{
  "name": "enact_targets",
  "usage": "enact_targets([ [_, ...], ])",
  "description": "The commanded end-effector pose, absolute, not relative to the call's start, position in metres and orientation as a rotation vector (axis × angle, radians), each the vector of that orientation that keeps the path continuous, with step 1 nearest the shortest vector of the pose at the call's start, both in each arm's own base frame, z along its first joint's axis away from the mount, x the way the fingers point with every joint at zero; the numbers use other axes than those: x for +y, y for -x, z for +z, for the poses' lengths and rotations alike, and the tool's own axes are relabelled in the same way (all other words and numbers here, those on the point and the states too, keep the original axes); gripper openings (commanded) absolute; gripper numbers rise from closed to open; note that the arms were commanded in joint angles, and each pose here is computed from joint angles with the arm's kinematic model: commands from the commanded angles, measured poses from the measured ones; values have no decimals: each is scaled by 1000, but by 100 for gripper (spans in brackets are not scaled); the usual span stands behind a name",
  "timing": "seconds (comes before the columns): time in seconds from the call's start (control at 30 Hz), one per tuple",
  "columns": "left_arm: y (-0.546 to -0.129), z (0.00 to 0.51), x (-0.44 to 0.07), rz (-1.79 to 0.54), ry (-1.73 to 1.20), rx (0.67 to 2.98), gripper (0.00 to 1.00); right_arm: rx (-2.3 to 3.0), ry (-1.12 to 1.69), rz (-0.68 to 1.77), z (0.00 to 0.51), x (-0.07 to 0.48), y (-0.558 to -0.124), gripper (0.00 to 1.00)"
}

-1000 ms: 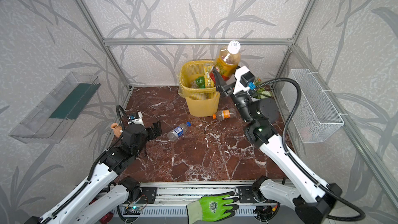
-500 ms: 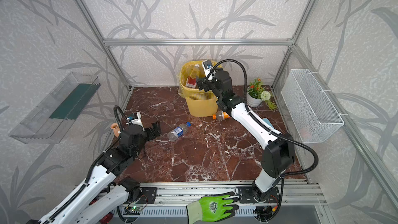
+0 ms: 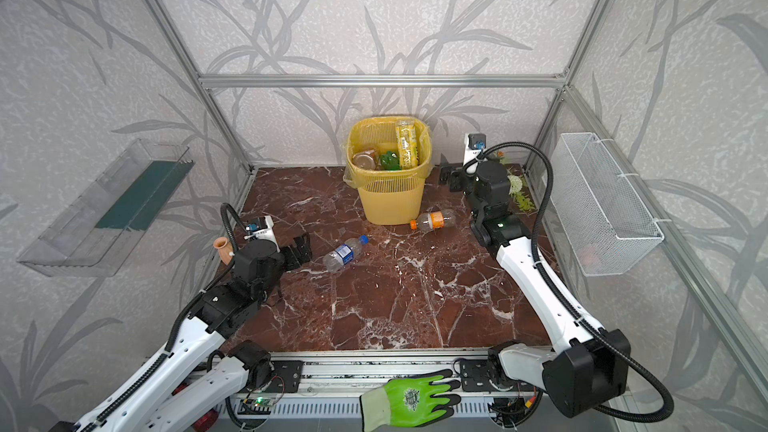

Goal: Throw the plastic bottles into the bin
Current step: 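Lift the juice bottle with the right gripper over the bin and release it, then lower the right gripper onto the orange-capped soda bottle and close it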

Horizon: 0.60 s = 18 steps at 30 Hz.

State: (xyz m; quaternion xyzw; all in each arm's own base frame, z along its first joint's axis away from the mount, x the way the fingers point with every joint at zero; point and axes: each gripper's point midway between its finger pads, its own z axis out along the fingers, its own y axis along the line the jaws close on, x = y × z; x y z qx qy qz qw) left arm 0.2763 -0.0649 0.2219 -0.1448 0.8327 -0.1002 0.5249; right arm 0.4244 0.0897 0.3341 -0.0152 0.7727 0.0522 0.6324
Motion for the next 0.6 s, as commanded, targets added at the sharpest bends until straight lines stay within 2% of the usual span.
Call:
enact_targets([
  [0.0, -278, 219, -63, -236, 370, 1991, 99, 1982, -178, 232, 260, 74, -417, 100],
  [0.23, -279, 215, -64, -222, 354, 2010, 99, 2182, -426, 349, 167, 73, -419, 99],
  [0.57, -276, 199, -70, -163, 223, 2107, 99, 2307, -663, 510, 109, 94, -438, 99],
])
